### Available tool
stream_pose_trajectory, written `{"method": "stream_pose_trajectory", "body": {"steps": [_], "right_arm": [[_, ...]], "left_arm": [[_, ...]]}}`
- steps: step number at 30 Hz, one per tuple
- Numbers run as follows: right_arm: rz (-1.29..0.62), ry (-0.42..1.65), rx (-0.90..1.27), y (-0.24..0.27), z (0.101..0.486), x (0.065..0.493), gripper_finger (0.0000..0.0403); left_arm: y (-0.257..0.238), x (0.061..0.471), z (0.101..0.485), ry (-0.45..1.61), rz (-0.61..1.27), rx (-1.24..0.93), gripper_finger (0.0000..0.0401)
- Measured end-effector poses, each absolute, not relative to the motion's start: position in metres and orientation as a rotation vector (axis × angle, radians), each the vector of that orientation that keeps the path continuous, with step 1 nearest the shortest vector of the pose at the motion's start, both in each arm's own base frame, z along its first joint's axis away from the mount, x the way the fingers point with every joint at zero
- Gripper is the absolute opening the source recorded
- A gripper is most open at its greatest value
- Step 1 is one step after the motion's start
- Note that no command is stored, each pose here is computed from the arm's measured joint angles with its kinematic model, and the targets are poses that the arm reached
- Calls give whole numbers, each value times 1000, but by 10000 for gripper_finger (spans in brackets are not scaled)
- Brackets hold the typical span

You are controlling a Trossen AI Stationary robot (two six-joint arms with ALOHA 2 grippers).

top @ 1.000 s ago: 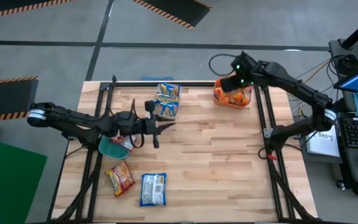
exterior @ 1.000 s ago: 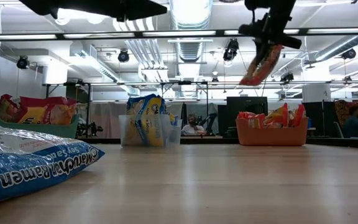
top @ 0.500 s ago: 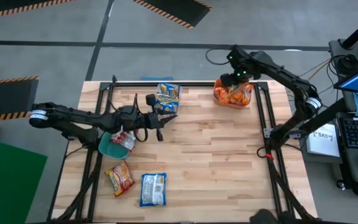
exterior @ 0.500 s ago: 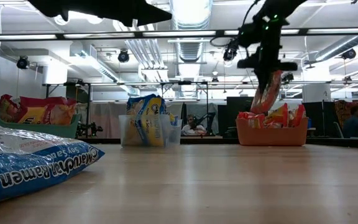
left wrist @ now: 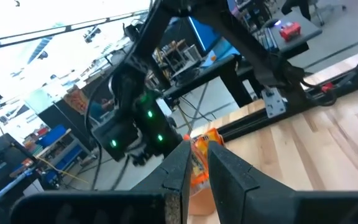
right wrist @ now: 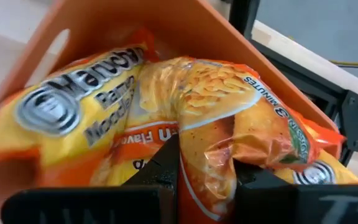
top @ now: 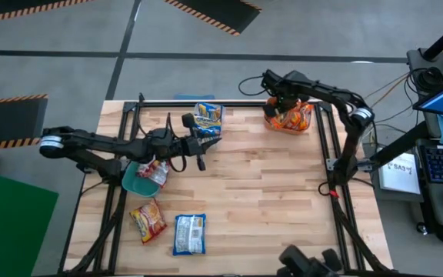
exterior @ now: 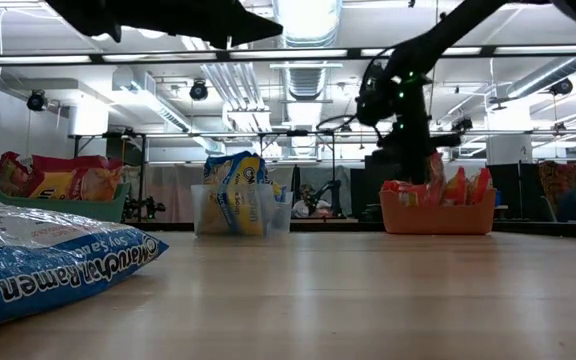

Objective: Sort Maruchan noodles
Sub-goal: Put the orange noodle pack into the orange bin

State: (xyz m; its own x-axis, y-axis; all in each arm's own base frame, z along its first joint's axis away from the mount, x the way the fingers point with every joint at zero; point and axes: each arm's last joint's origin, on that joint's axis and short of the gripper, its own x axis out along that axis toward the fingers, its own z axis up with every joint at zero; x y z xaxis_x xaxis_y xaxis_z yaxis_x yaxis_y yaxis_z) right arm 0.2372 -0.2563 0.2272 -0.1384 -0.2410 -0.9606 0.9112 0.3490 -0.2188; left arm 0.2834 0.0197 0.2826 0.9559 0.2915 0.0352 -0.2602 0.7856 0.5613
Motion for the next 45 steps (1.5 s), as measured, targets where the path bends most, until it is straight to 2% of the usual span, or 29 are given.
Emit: {"method": "stream_pose_trajectory", "body": {"steps": [10, 27, 34, 38, 41, 45], "right_arm": [[-1134, 1361, 665, -266, 202, 248, 46], [-1118, 1337, 675, -264, 207, 247, 51], [-951, 1351, 723, -257, 215, 246, 48], [-966, 1349, 710, -258, 215, 246, 43], [-995, 1340, 715, -258, 216, 245, 63], [-1013, 1332, 722, -258, 216, 245, 119]], "left_arm": [[20, 286, 280, 56, 297, 608, 36], [19, 286, 280, 50, 297, 604, 36], [19, 286, 280, 42, 297, 547, 36], [17, 286, 279, 43, 288, 518, 36], [14, 286, 278, 55, 274, 510, 36], [11, 286, 276, 65, 258, 511, 36]]}}
